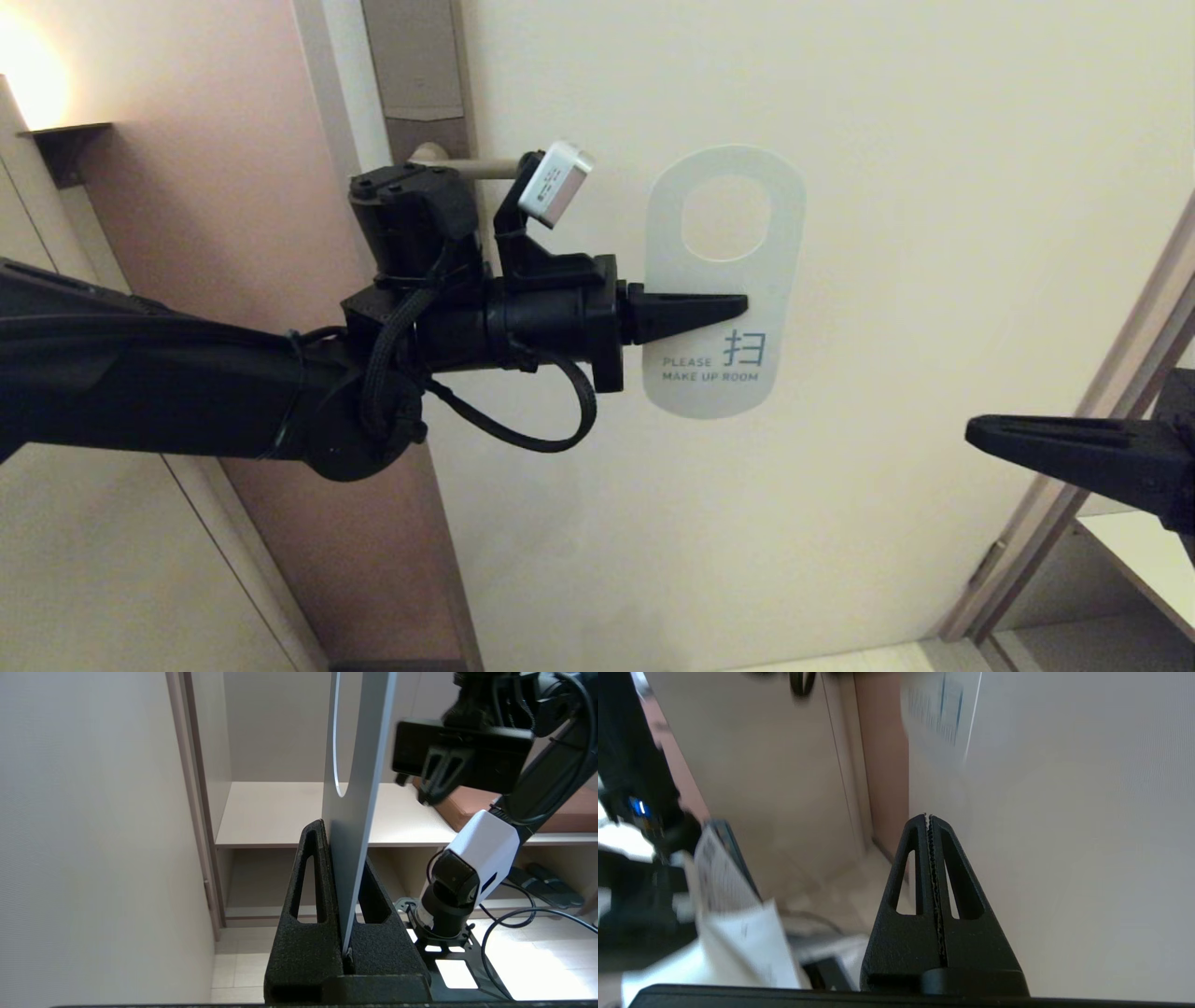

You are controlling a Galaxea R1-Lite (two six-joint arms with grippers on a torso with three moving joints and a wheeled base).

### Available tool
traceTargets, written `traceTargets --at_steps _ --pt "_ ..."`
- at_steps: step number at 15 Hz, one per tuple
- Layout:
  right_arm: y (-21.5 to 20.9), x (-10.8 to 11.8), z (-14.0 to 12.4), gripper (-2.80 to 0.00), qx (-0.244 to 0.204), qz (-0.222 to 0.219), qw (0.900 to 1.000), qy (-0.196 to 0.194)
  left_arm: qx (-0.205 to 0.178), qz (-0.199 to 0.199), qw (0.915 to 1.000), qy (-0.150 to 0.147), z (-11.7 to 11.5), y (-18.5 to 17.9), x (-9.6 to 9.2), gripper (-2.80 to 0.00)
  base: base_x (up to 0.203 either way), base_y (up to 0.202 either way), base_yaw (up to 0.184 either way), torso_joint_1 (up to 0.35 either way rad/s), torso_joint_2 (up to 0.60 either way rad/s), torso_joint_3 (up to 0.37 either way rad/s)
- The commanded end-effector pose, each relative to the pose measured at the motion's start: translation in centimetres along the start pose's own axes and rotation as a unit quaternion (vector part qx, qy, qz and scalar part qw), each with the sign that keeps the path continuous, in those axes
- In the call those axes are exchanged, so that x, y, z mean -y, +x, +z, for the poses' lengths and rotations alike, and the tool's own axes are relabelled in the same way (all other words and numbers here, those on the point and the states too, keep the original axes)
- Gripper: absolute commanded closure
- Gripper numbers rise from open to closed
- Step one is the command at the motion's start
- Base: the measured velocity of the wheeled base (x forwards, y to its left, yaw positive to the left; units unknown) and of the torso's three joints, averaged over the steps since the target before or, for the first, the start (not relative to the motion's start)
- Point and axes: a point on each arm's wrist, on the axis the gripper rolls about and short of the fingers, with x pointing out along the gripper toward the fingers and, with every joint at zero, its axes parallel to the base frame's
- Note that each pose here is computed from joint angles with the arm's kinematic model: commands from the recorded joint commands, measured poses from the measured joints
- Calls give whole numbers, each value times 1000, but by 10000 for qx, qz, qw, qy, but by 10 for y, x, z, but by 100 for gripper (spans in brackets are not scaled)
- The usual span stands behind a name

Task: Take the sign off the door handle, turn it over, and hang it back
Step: Hand it to the other hand

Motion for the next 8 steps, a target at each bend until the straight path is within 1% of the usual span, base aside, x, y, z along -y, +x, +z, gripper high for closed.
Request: traceTargets --at_steps 1,3,6,8 --pt "21 6 0 0 5 239 9995 210 0 -40 10000 -5 -1 1 0 0 0 0 0 0 0 0" --pt "31 2 2 0 79 471 9983 325 30 -62 10000 -46 2 3 0 0 0 0 0 0 0 0" --pt "41 2 2 0 108 624 9975 308 53 -138 9999 -57 2 10 0 0 0 0 0 0 0 0" --pt "43 -3 3 0 100 753 9967 282 52 -216 9997 -59 0 17 1 0 0 0 0 0 0 0"
